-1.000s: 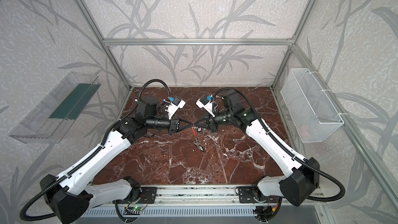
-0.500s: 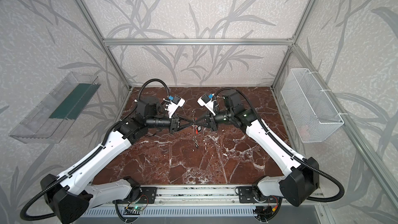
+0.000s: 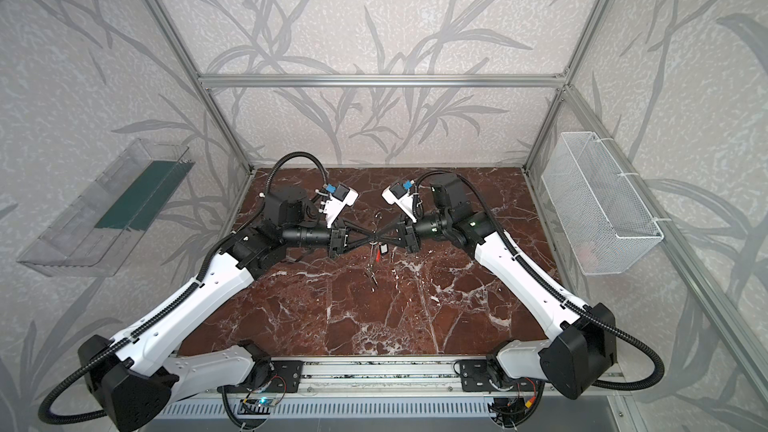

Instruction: Put the keys on the keyring

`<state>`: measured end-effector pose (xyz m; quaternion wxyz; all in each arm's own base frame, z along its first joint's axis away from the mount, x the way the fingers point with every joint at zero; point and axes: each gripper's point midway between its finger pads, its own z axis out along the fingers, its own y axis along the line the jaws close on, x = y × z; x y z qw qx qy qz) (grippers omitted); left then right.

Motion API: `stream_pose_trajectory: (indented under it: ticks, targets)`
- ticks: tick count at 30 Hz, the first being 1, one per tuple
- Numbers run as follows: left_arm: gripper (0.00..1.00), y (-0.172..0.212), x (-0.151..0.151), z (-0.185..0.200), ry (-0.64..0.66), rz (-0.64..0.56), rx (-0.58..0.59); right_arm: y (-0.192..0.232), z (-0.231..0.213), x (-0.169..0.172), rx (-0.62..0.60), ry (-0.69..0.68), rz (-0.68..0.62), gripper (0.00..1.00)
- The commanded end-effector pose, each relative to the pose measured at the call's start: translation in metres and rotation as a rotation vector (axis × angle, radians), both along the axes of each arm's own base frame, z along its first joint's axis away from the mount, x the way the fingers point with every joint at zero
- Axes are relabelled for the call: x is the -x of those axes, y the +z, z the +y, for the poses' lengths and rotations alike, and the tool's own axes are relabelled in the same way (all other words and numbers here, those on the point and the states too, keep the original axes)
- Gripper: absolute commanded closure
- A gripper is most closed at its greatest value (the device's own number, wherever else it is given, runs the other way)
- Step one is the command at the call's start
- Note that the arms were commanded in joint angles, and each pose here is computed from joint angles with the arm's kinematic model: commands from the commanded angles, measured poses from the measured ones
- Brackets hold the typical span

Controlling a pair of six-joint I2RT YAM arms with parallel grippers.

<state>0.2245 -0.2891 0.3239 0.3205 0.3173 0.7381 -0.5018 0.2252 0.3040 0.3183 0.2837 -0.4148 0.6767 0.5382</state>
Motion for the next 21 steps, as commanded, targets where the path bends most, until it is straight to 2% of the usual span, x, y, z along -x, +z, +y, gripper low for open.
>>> stream_pose_trajectory:
  ticks: [1, 10, 13, 20, 21]
  targets:
    - [0.89, -0.0003, 0.0162, -0.0080, -0.076, -0.008, 0.009, 0.0221, 0.0027, 0.0078, -0.074, 0.041, -0.075, 1.00]
    - [0.90, 0.0009, 0.0175, -0.0074, -0.074, -0.010, 0.015, 0.0270, -0.0012, 0.0062, -0.102, 0.038, -0.061, 1.00]
    - [1.00, 0.0005, 0.0170, -0.0085, -0.073, -0.010, 0.013, 0.0276, -0.0013, 0.0068, -0.106, 0.038, -0.060, 1.00]
    - [1.00, 0.0011, 0.0131, -0.0068, -0.042, -0.034, 0.014, 0.0275, -0.0029, 0.0072, -0.105, 0.021, -0.065, 1.00]
    - [1.00, 0.0010, 0.0117, -0.0065, -0.033, -0.038, 0.016, 0.0272, -0.0035, 0.0061, -0.104, 0.012, -0.064, 0.95]
